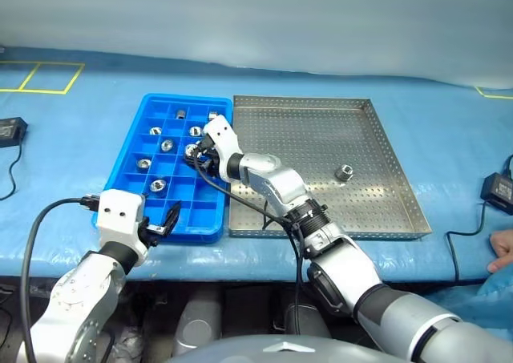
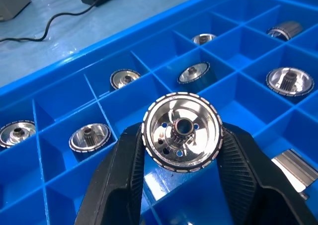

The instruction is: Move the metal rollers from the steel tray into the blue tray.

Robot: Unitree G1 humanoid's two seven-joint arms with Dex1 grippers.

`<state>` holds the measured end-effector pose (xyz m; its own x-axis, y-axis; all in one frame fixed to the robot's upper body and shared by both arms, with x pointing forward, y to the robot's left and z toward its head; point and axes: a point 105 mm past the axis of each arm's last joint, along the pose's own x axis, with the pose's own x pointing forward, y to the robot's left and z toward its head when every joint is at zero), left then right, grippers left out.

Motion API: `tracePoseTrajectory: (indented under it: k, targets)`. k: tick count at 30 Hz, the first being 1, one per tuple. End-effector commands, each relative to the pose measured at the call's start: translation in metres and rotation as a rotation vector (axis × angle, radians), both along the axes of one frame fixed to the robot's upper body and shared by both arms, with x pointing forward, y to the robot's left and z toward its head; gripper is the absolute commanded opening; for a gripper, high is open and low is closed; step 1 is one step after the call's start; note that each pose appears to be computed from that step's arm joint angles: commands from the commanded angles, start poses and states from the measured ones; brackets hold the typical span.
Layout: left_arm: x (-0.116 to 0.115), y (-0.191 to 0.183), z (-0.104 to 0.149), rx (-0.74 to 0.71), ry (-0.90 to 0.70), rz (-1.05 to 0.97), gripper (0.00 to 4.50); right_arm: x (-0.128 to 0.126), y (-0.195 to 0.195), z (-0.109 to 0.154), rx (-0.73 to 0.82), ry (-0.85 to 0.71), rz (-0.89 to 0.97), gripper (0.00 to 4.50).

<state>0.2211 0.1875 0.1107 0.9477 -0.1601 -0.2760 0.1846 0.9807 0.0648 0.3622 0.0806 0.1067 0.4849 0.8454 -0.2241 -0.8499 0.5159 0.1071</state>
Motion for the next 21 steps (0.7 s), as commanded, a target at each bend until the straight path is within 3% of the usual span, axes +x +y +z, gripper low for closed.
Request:
tracePoseTrajectory:
  k: [1,5,6,12,17,21]
  targets:
    - [-0.001,-0.008,0.014,0.003,-0.065,-0.023,3.73,-0.006,0.025,0.022,0.049,-0.041,0.055,1.73]
    - [0.0,-0.01,0.014,0.002,-0.065,-0.028,3.73,-0.003,0.024,0.013,0.027,-0.01,0.041,1.73]
    - [0.0,-0.01,0.013,0.002,-0.064,-0.029,3.73,-0.004,0.024,0.014,0.036,-0.007,0.045,2.46]
    - [0.007,-0.012,0.014,0.003,-0.065,-0.056,3.73,-0.009,0.024,0.016,0.044,-0.026,0.064,4.36]
    - [0.015,-0.024,0.018,-0.015,-0.084,-0.125,3.73,-0.002,-0.005,0.032,0.043,-0.118,-0.021,4.46]
    - [0.025,-0.039,0.022,-0.038,-0.102,-0.209,3.73,-0.001,-0.057,0.043,0.02,-0.165,-0.142,4.46]
